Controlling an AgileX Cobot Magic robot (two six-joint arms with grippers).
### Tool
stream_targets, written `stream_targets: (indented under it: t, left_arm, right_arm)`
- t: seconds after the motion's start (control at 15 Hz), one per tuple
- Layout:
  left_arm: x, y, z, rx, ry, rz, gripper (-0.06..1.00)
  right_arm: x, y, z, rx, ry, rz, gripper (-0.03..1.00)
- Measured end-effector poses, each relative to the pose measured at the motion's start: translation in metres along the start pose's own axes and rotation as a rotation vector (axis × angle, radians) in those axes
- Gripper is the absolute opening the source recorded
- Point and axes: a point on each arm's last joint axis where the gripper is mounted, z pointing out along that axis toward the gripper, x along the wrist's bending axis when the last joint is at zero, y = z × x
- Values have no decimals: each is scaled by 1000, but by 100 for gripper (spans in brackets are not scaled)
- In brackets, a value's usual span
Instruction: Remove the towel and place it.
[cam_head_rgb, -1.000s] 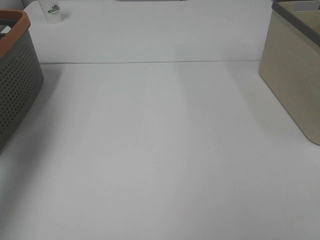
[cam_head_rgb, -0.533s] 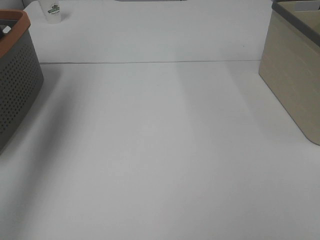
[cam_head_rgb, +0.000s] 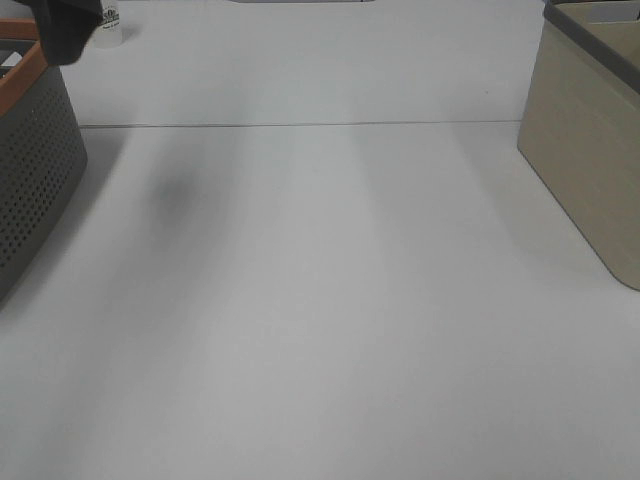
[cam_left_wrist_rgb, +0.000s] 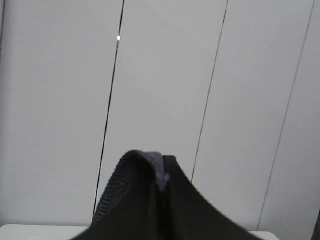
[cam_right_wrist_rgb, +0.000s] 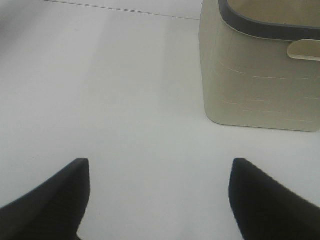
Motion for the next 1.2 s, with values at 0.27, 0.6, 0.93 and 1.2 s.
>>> stream_targets:
  t: [0.27,0.6,0.93,1.2]
  left_arm:
    - [-28,-46,21,168,-68,29,0]
    - [-41,-95,25,391,-150,94,0]
    - [-37,-179,15,625,-212,196,0]
    - [-33,-210,6,700,-245,284,0]
  right_arm:
    - [0,0,0,0,0,0,75]
    - [0,0,0,0,3,2,75]
    - [9,7,0,-12,103,-49,75]
    - [18,37,14,-154,219,-24,73]
